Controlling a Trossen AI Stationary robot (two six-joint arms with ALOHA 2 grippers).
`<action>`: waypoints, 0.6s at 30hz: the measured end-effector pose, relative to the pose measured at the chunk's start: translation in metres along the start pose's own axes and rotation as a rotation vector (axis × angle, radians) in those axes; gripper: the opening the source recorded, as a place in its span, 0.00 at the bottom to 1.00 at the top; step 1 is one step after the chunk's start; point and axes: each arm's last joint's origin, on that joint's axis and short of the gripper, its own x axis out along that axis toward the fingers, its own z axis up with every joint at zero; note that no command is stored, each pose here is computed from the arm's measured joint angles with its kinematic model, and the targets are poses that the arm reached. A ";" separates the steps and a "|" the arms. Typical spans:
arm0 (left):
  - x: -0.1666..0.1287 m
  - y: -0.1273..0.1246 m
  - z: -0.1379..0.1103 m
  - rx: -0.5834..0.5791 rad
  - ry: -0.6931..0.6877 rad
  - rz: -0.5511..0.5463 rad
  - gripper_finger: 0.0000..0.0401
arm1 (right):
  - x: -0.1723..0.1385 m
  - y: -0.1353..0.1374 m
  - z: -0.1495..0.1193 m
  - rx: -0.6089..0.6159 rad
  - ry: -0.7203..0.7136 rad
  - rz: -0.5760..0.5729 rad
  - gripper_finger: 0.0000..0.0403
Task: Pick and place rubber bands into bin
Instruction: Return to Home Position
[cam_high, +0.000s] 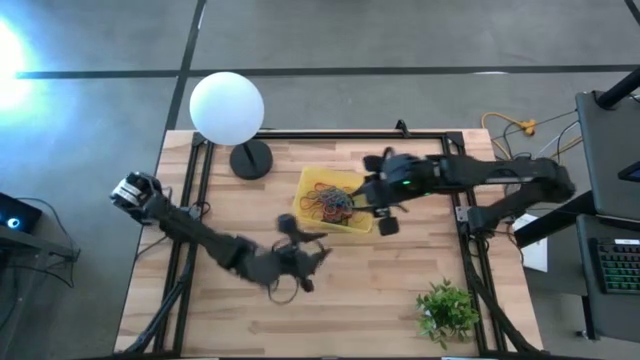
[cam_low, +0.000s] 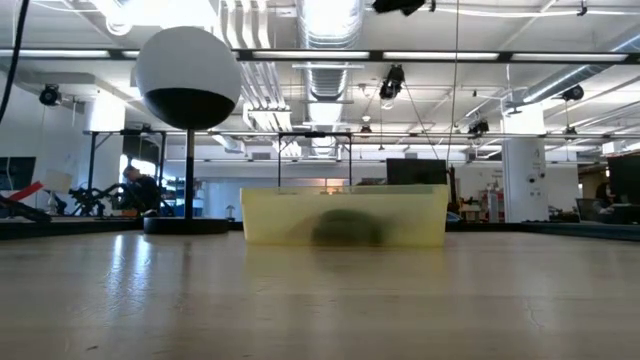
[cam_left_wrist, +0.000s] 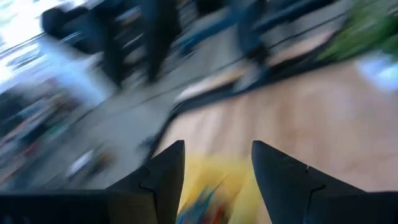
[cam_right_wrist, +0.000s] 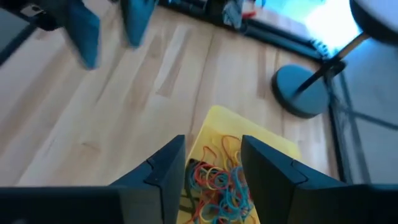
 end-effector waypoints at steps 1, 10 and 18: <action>0.005 0.007 0.004 0.004 -0.052 -0.075 0.43 | -0.009 0.002 -0.002 -0.003 -0.020 -0.002 0.35; 0.033 0.087 0.019 -0.018 -0.192 -0.070 0.43 | -0.076 0.017 -0.043 -0.003 -0.213 -0.036 0.33; 0.021 0.138 0.012 -0.058 -0.253 -0.042 0.43 | -0.125 0.028 -0.090 0.044 -0.402 -0.075 0.33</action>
